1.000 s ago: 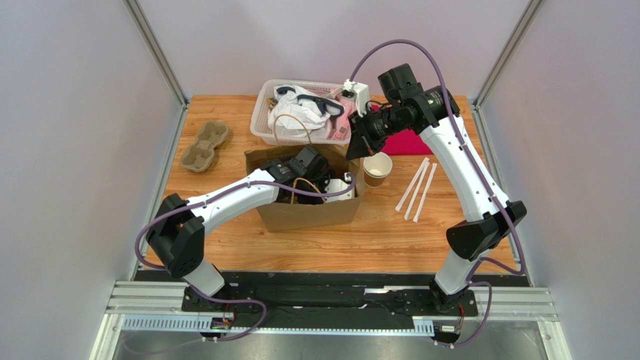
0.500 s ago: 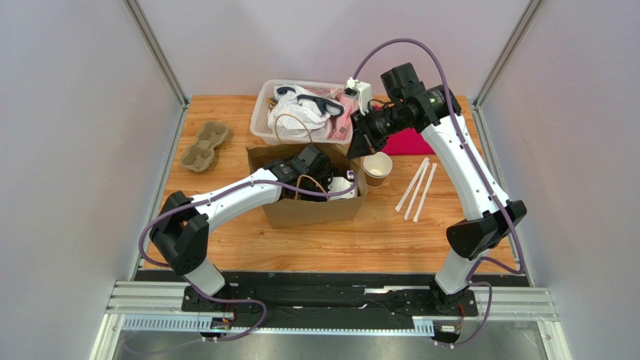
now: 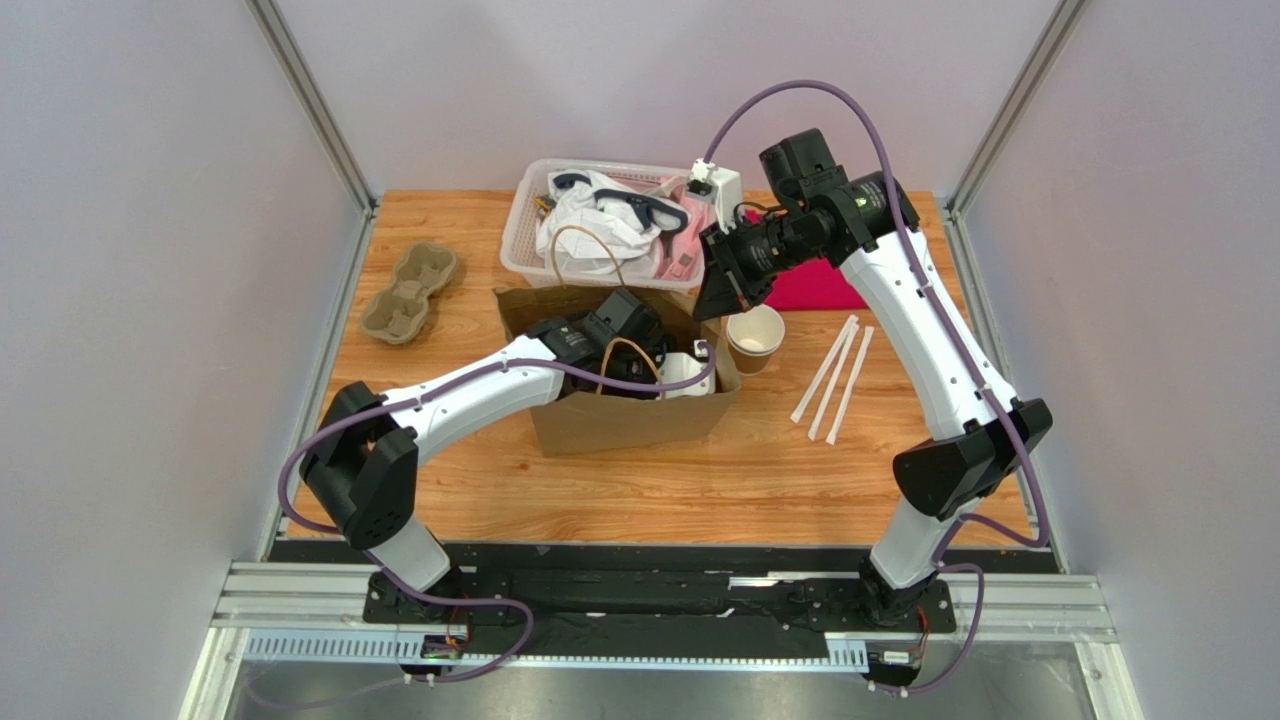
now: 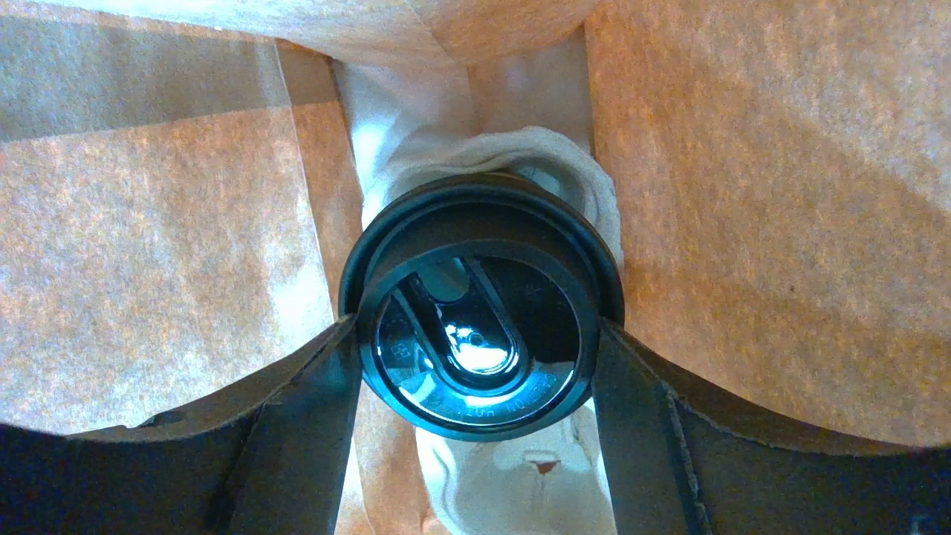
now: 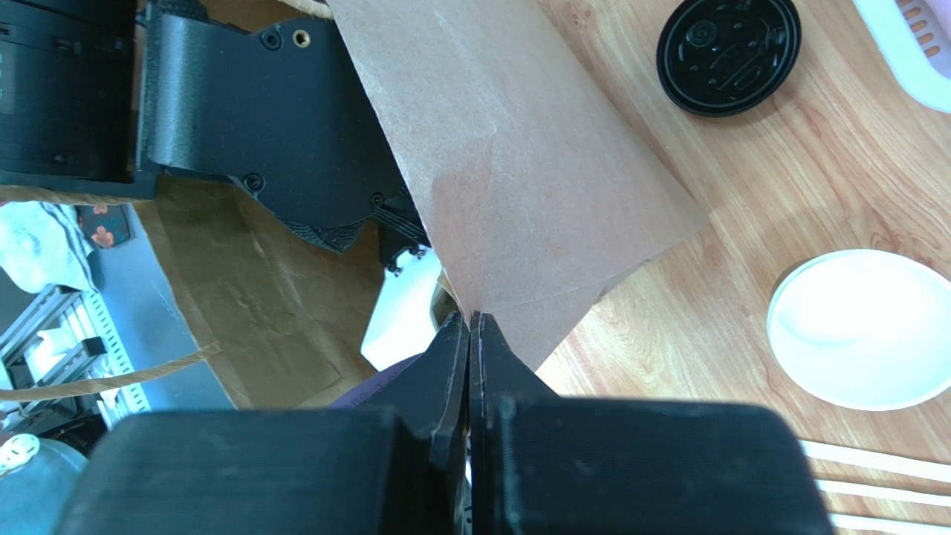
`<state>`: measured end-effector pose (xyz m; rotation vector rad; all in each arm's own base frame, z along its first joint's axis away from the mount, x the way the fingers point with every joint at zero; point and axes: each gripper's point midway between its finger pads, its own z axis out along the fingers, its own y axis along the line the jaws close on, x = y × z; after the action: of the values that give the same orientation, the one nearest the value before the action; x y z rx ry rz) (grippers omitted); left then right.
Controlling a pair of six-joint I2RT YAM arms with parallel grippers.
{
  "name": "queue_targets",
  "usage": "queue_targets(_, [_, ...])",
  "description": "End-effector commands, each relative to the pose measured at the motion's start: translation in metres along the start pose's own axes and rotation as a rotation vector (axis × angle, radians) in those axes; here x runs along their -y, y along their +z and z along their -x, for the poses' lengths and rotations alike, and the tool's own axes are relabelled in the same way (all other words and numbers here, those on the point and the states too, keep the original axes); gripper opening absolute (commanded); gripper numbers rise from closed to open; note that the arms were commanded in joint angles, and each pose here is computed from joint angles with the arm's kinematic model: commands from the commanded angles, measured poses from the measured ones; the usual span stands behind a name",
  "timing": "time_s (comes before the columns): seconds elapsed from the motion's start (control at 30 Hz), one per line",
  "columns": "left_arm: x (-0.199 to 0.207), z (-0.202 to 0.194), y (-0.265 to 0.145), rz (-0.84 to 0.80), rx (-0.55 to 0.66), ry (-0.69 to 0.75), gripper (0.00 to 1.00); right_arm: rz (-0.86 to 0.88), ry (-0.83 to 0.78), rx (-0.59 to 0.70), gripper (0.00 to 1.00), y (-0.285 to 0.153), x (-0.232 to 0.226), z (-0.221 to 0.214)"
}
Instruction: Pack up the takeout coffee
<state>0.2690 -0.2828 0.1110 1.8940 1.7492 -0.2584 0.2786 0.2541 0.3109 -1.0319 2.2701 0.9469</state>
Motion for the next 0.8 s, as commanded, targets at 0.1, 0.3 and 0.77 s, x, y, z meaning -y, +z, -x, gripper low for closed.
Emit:
queue_targets(0.1, [0.053,-0.046,-0.003,-0.196,-0.174,-0.058,0.30,-0.051,0.054,-0.145,0.56,-0.033,-0.014,-0.035])
queue_targets(0.3, [0.058,-0.051,0.002,-0.207,-0.183,-0.033,0.30,-0.076,-0.078,-0.073,0.78,-0.033,-0.002,-0.004])
queue_targets(0.77, [0.061,-0.058,0.014,-0.187,-0.200,-0.010,0.26,-0.093,-0.325,-0.073,0.64,0.019,0.000,0.013])
